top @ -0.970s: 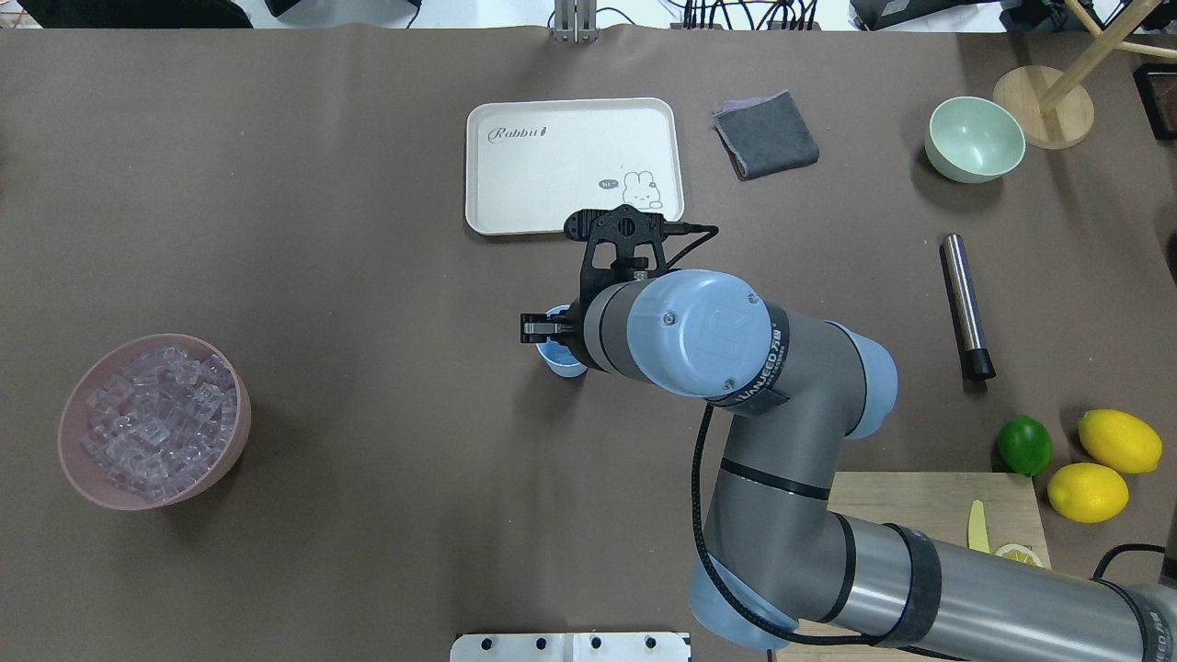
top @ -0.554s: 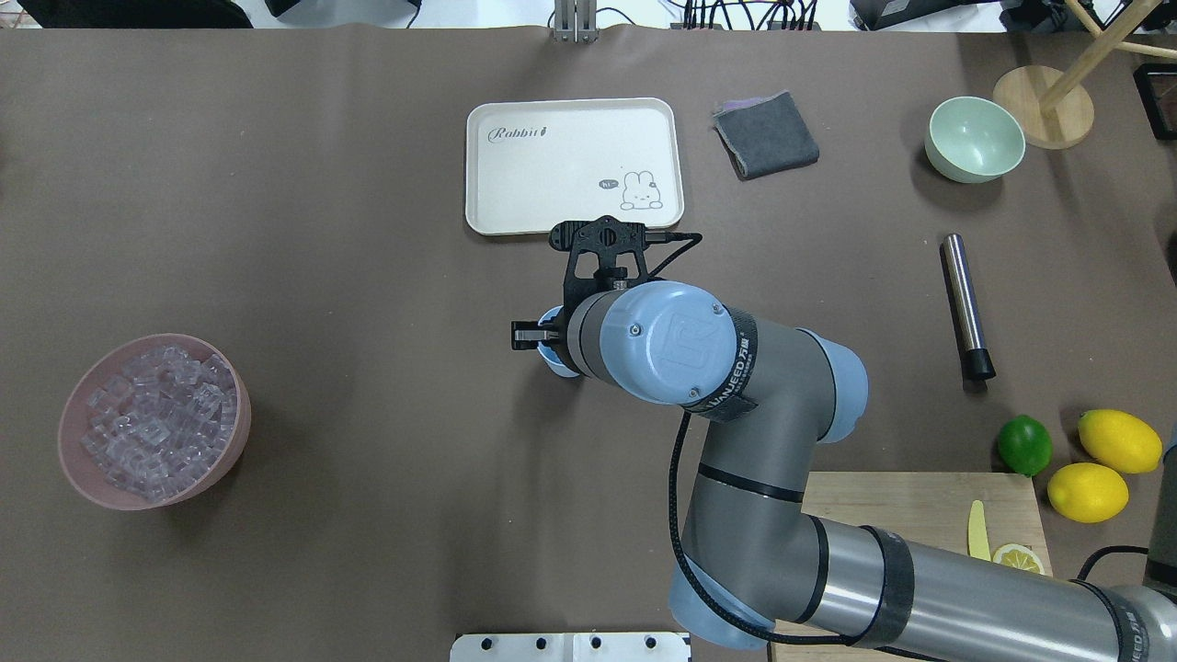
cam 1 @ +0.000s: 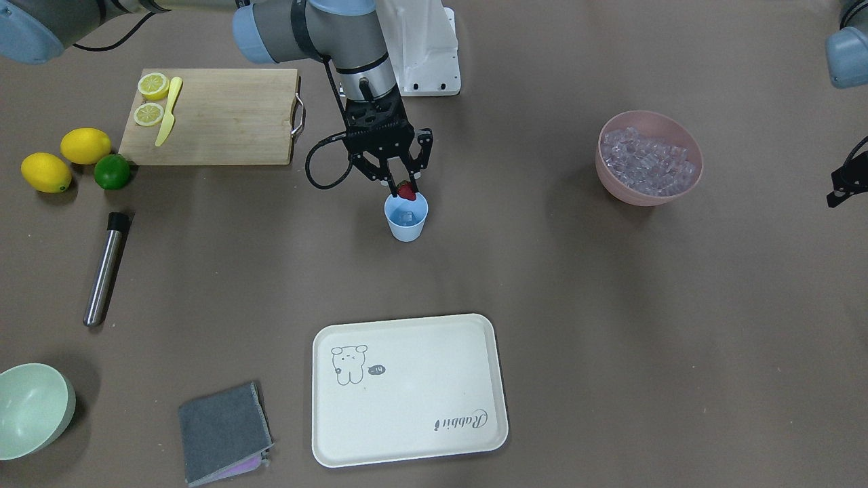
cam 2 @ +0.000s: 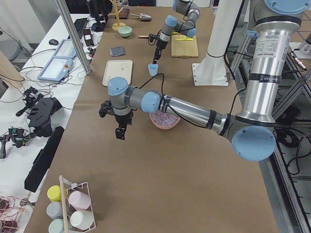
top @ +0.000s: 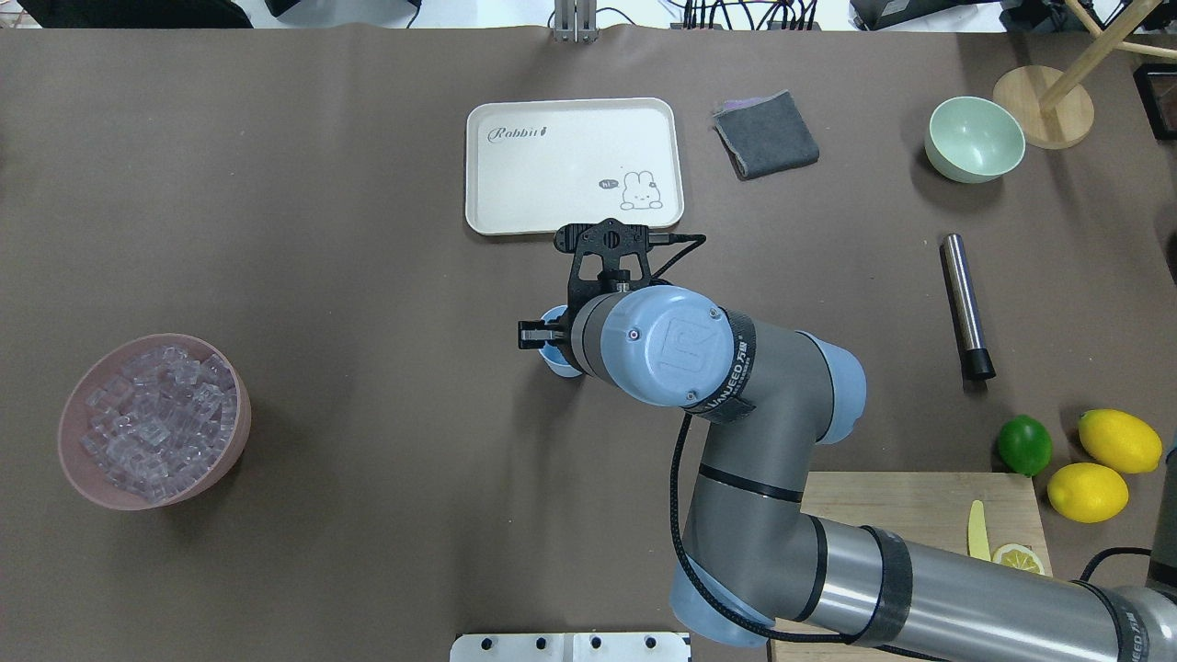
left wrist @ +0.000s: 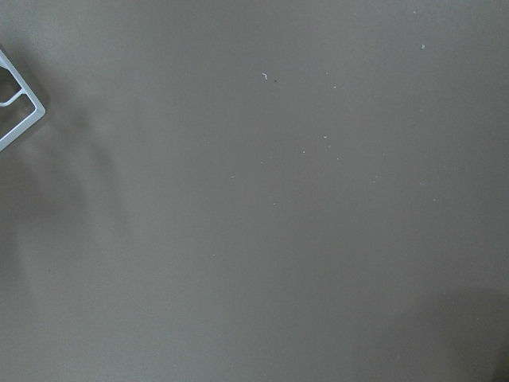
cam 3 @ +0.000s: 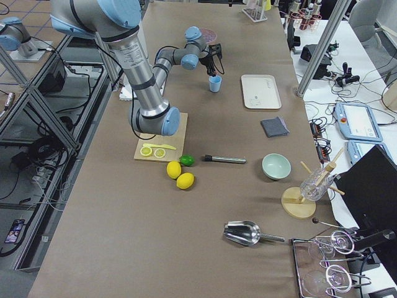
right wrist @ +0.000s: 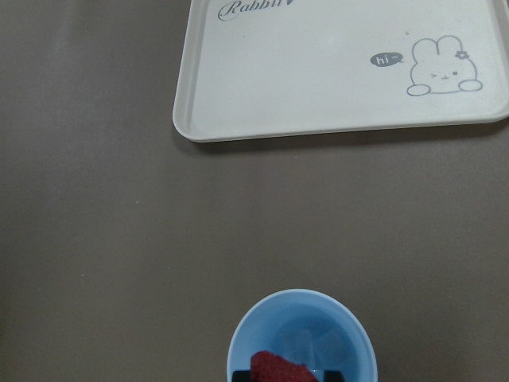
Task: Mash ice and strawberries in cup
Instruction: 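Lower the strawberry into the cup and open the right gripper, then move the right gripper to the metal muddler beside the green bowl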
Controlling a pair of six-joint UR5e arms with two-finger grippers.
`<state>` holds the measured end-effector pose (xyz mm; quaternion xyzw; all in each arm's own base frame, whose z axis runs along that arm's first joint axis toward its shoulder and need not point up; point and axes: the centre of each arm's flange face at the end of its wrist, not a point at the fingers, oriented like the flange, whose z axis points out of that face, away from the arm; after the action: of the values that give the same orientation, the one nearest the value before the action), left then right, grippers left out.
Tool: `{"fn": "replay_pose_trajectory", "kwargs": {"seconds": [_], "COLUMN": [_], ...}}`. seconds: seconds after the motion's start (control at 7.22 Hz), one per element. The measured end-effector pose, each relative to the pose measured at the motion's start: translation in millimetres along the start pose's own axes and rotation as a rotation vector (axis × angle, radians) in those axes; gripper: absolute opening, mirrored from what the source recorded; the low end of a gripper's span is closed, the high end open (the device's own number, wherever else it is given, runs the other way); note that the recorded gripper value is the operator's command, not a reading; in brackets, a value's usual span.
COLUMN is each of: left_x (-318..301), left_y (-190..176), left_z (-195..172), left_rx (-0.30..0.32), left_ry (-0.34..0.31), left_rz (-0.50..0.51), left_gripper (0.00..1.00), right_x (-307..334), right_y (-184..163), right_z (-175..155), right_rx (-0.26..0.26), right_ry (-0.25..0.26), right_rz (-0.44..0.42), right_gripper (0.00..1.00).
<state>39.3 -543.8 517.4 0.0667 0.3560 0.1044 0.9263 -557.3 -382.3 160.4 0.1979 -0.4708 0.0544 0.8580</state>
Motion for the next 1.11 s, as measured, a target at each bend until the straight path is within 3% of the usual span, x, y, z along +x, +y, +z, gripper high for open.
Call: {"fn": "replay_pose_trajectory", "kwargs": {"seconds": [0.14, 0.28, 0.83, 1.11], "left_x": [0.0, 0.0, 3.1, 6.0], "left_y": [0.0, -0.1, -4.3, -7.0], "left_z": [0.2, 0.2, -2.8, -5.1], "left_rx": [0.000, 0.000, 0.006, 0.011], "left_ry": [0.000, -0.001, -0.001, -0.001], "left_rz": [0.001, 0.001, 0.007, 0.012], "left_gripper": [0.98, 0.98, 0.98, 0.98], "right_x": [1.7, 2.6, 9.9, 76.4], "right_y": [-0.8, -1.6, -17.0, -58.3], "right_z": [3.8, 6.1, -0.3, -32.2], "right_rx": [0.009, 0.017, 0.033, -0.026], "right_ry": [0.008, 0.012, 0.014, 0.042], "right_rz": [0.004, 0.006, 0.038, 0.087], "right_gripper": [0.82, 0.99, 0.99, 0.99]}}
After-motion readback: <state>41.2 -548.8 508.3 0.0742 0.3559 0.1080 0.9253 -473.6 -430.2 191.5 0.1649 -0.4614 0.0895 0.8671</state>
